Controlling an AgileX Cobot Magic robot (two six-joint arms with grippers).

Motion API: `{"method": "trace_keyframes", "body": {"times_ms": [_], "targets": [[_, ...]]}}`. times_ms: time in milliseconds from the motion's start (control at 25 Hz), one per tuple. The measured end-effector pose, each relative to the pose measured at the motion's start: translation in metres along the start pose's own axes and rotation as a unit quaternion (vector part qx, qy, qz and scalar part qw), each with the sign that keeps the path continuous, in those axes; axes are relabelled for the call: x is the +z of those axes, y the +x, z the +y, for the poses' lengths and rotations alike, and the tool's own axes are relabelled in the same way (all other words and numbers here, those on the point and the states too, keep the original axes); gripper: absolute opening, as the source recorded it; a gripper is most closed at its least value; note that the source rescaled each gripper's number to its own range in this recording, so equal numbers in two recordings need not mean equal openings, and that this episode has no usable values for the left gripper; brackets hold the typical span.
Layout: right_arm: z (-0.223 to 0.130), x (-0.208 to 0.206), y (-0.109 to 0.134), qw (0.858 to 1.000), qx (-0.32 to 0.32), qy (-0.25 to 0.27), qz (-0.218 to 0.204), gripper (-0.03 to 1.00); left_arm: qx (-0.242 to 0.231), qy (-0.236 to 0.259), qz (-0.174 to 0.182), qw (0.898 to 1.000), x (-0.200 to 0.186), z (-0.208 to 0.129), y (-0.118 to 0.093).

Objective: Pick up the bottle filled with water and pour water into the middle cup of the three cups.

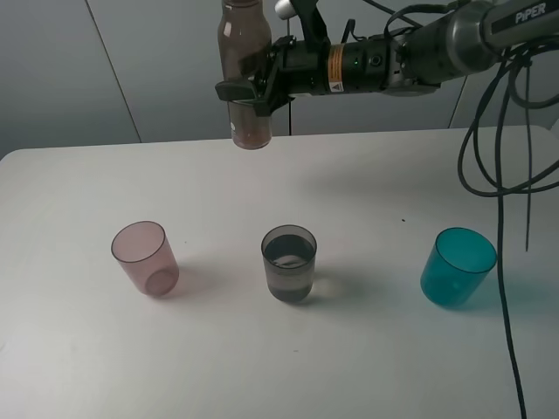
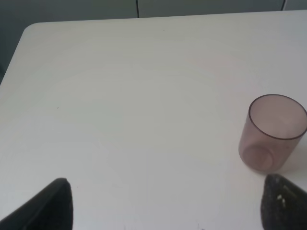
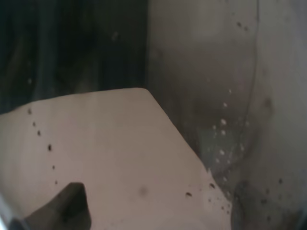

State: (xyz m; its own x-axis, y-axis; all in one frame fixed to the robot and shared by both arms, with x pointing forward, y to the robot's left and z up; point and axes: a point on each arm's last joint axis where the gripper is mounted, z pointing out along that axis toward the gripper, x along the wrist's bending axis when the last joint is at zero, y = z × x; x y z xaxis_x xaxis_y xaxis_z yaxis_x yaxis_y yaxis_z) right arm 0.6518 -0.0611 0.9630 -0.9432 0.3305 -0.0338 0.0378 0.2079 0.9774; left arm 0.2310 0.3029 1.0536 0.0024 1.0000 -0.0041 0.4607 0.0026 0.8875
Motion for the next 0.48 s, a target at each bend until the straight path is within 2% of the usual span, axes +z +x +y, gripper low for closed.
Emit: {"method": "trace_keyframes", "body": {"times_ms": [280,480], "targets": [[-0.037,0.033,-0.012,1.0,0.011,0.014,0.013,0.0,-0.002,0.0,0.0,1.0,0.0,0.0,0.0],[-0.059,0.04,-0.017,0.999,0.03,0.033,-0.005,0.0,-0.002,0.0,0.0,1.0,0.0,0.0,0.0]]}}
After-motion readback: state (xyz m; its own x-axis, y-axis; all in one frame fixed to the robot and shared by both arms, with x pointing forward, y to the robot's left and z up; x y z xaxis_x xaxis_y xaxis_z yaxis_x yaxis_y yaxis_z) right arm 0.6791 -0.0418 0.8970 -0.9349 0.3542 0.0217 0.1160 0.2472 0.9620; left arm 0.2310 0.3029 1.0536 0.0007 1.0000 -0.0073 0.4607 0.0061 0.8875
